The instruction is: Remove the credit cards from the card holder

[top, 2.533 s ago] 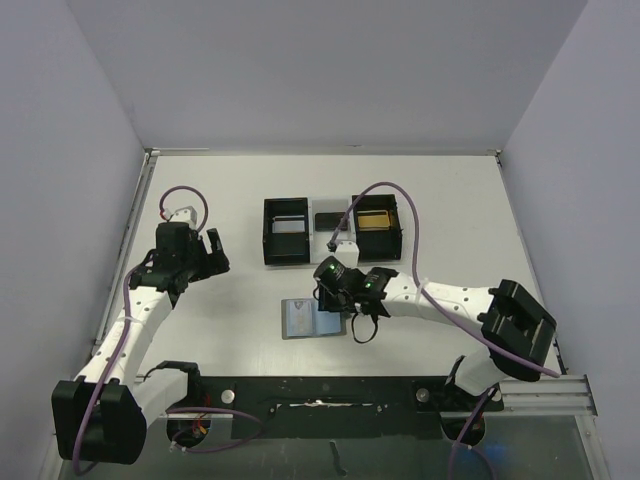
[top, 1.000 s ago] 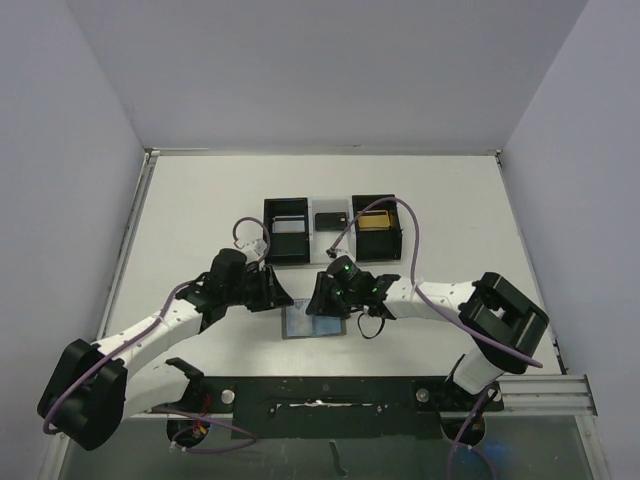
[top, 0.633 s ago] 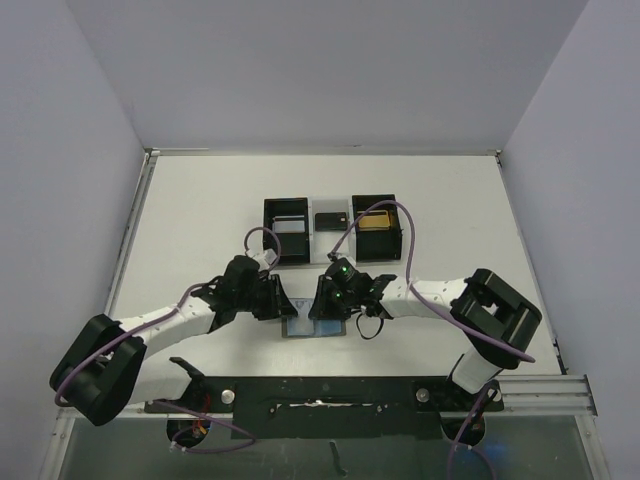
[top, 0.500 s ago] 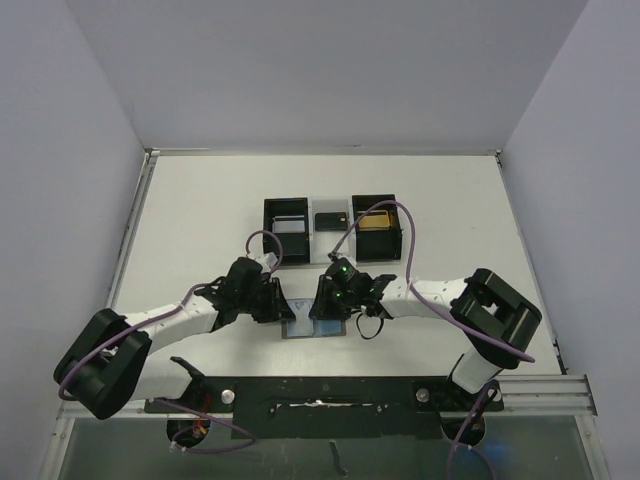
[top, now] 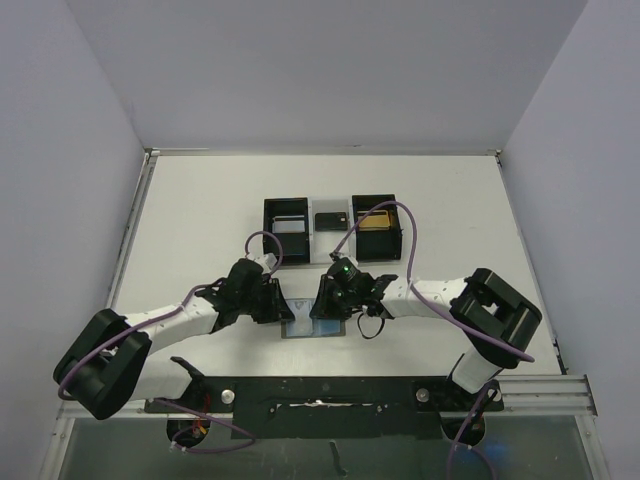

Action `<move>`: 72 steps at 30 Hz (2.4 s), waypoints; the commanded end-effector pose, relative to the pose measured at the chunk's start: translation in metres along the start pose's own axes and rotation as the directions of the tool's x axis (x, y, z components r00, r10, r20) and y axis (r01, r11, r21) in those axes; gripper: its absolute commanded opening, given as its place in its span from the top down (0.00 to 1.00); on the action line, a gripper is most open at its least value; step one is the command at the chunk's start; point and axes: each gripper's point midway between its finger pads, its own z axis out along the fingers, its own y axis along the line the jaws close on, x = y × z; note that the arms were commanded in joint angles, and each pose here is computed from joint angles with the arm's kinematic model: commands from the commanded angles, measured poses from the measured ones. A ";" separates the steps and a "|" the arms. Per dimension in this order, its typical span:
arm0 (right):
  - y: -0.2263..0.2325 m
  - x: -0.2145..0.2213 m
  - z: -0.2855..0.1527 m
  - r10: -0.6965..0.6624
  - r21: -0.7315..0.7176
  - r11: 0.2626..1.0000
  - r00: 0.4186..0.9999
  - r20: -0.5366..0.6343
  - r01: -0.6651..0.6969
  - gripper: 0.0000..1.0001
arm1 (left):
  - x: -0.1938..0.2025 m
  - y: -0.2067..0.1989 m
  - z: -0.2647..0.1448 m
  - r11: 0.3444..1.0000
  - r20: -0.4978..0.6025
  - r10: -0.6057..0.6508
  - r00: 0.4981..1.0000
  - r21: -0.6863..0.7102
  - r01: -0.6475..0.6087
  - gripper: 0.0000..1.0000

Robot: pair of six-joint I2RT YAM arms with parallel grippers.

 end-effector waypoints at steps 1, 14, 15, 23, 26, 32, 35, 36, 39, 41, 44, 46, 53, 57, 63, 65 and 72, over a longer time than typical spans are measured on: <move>0.004 -0.005 0.001 0.004 -0.024 1.000 1.000 0.011 -0.004 0.76 | 0.002 0.000 -0.003 1.000 0.002 0.007 1.000 0.001 -0.007 0.80; 0.008 -0.007 0.001 0.006 -0.047 0.999 1.000 0.010 -0.006 0.83 | 0.002 -0.003 -0.007 1.000 -0.001 0.010 1.000 0.006 -0.010 0.76; 0.008 -0.007 0.000 0.007 -0.046 0.999 1.000 0.010 -0.007 0.83 | 0.002 -0.003 -0.007 1.000 0.000 0.010 1.000 0.008 -0.010 0.75; 0.009 -0.011 -0.004 0.006 -0.053 0.999 1.000 0.031 -0.004 0.87 | 0.004 -0.005 -0.006 1.000 -0.015 0.004 1.000 0.021 -0.003 0.75; 0.009 -0.012 -0.006 0.008 -0.057 0.998 0.999 0.035 -0.006 0.88 | 0.006 -0.002 -0.005 1.000 -0.028 0.008 1.000 0.006 -0.007 0.75; 0.015 -0.015 -0.008 0.012 -0.078 0.997 0.999 0.038 -0.009 0.84 | 0.008 0.002 -0.002 1.000 -0.040 0.001 0.999 -0.011 -0.001 0.78; 0.019 -0.016 -0.009 0.009 -0.095 0.995 0.999 0.039 -0.005 0.83 | 0.007 0.003 -0.003 1.000 -0.035 0.004 0.999 -0.019 -0.004 0.78; 0.021 -0.016 -0.009 0.004 -0.105 0.995 0.999 0.038 0.000 0.82 | 0.007 0.004 -0.003 1.000 -0.034 0.004 0.999 -0.024 -0.004 0.78; 0.022 -0.014 -0.007 0.000 -0.114 0.993 1.000 0.024 0.002 0.80 | 0.007 0.006 -0.002 1.000 -0.036 0.001 0.999 -0.029 -0.002 0.78; 0.022 -0.011 -0.005 -0.001 -0.116 0.993 1.000 0.010 0.002 0.78 | 0.009 0.006 -0.001 1.000 -0.042 0.000 0.999 -0.029 -0.001 0.78; 0.022 -0.005 0.001 -0.003 -0.126 0.992 1.000 -0.021 0.000 0.78 | 0.009 0.006 0.000 1.000 -0.046 -0.003 0.999 -0.031 0.002 0.78; 0.024 -0.004 0.003 -0.003 -0.135 0.991 1.000 -0.028 0.000 0.78 | 0.010 0.007 0.000 1.000 -0.045 -0.003 0.999 -0.031 0.002 0.78; 0.028 -0.004 0.002 -0.008 -0.158 0.988 0.999 -0.031 0.003 0.83 | 0.011 0.008 0.000 0.999 -0.045 -0.005 0.999 -0.032 0.003 0.78; 0.025 -0.006 -0.002 0.000 -0.151 0.989 1.000 -0.015 -0.003 0.94 | 0.011 0.011 -0.001 0.999 -0.042 -0.006 0.999 -0.046 0.004 0.78; 0.021 -0.009 -0.009 0.007 -0.150 0.989 1.000 -0.004 -0.008 0.98 | 0.010 0.016 -0.003 0.998 -0.030 -0.007 1.000 -0.070 0.005 0.78; 0.020 -0.010 -0.013 0.010 -0.159 0.987 1.000 -0.002 -0.010 0.99 | 0.010 0.017 -0.003 0.997 -0.027 -0.007 1.000 -0.076 0.005 0.78; 0.018 -0.009 -0.020 -0.007 -0.206 0.978 1.000 -0.024 0.002 0.99 | 0.015 0.027 0.001 0.994 -0.038 -0.010 0.999 -0.108 0.006 0.79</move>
